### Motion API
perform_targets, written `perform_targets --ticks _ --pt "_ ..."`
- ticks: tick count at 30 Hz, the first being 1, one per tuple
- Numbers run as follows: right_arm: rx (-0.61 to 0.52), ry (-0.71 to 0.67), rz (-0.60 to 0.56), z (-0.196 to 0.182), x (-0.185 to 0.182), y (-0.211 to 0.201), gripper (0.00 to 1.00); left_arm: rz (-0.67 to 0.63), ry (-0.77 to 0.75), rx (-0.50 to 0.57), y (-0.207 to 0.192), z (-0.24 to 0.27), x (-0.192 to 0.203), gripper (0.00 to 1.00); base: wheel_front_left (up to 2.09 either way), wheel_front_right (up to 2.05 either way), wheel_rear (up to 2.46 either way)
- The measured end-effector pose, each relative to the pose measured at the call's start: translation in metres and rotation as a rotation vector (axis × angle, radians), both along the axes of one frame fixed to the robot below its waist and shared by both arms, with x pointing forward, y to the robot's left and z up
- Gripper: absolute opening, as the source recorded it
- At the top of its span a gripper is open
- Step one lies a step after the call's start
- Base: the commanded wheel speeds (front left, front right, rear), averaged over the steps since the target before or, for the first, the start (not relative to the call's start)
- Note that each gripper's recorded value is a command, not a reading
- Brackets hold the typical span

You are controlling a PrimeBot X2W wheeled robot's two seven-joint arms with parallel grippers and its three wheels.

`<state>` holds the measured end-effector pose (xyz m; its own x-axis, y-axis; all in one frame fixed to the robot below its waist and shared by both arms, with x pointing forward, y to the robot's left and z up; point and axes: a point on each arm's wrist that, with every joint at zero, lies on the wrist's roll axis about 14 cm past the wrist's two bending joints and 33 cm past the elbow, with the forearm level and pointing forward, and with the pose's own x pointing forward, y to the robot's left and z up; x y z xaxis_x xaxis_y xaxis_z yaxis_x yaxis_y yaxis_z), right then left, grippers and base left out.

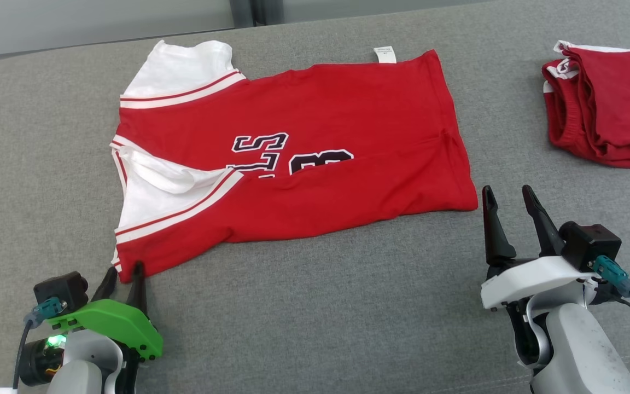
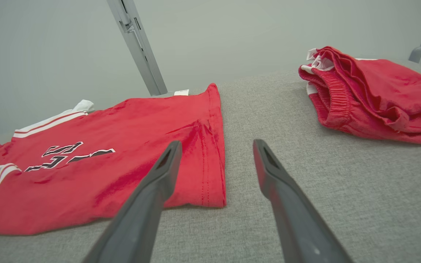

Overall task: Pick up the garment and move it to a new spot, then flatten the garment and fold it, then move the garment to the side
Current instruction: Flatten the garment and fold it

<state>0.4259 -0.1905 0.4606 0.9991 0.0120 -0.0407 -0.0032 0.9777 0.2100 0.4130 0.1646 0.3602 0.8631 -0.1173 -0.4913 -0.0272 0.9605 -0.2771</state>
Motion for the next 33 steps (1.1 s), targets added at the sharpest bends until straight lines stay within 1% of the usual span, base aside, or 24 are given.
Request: perform_targets --ticks 2,4,8,18,25,26,27,28,30,32,33 --pt "-0.002 0.001 -0.003 0.000 -0.001 -0.001 1.00 -0.005 0.001 -0.003 -0.002 -0.001 0.001 0.00 0.00 0.00 0.00" --pt "-0.008 0.014 -0.001 -0.003 -0.001 -0.001 1.00 -0.015 -0.002 -0.004 -0.005 0.000 0.001 0.00 0.00 0.00 0.00" --pt "-0.009 0.097 0.018 -0.019 -0.002 0.003 1.00 -0.019 -0.036 0.001 -0.005 0.008 0.004 0.00 0.00 0.00 0.00" --pt "-0.040 0.259 0.056 -0.047 0.011 0.010 1.00 -0.003 -0.181 0.032 0.007 0.047 0.014 0.00 0.00 0.00 0.00" --pt "-0.042 0.367 0.070 -0.066 0.019 0.013 0.99 0.004 -0.211 0.048 0.012 0.057 0.010 0.00 0.00 0.00 0.00" --pt "-0.042 0.386 0.078 -0.069 0.019 0.016 0.83 0.005 -0.213 0.049 0.012 0.057 0.010 0.00 0.00 0.00 0.00" --pt "-0.042 0.398 0.085 -0.071 0.020 0.018 0.53 0.003 -0.215 0.051 0.012 0.058 0.009 0.00 0.00 0.00 0.00" --pt "-0.042 0.407 0.090 -0.072 0.020 0.019 0.42 0.002 -0.217 0.051 0.011 0.059 0.009 0.00 0.00 0.00 0.00" --pt "-0.037 0.435 0.102 -0.076 0.021 0.022 0.29 -0.002 -0.222 0.051 0.010 0.061 0.009 0.00 0.00 0.00 0.00" --pt "-0.017 0.451 0.108 -0.077 0.021 0.026 0.11 -0.005 -0.228 0.051 0.009 0.062 0.009 0.00 0.00 0.00 0.00" --pt "0.003 0.455 0.108 -0.077 0.022 0.027 0.00 -0.006 -0.233 0.051 0.009 0.064 0.009 0.00 0.00 0.00 0.00"
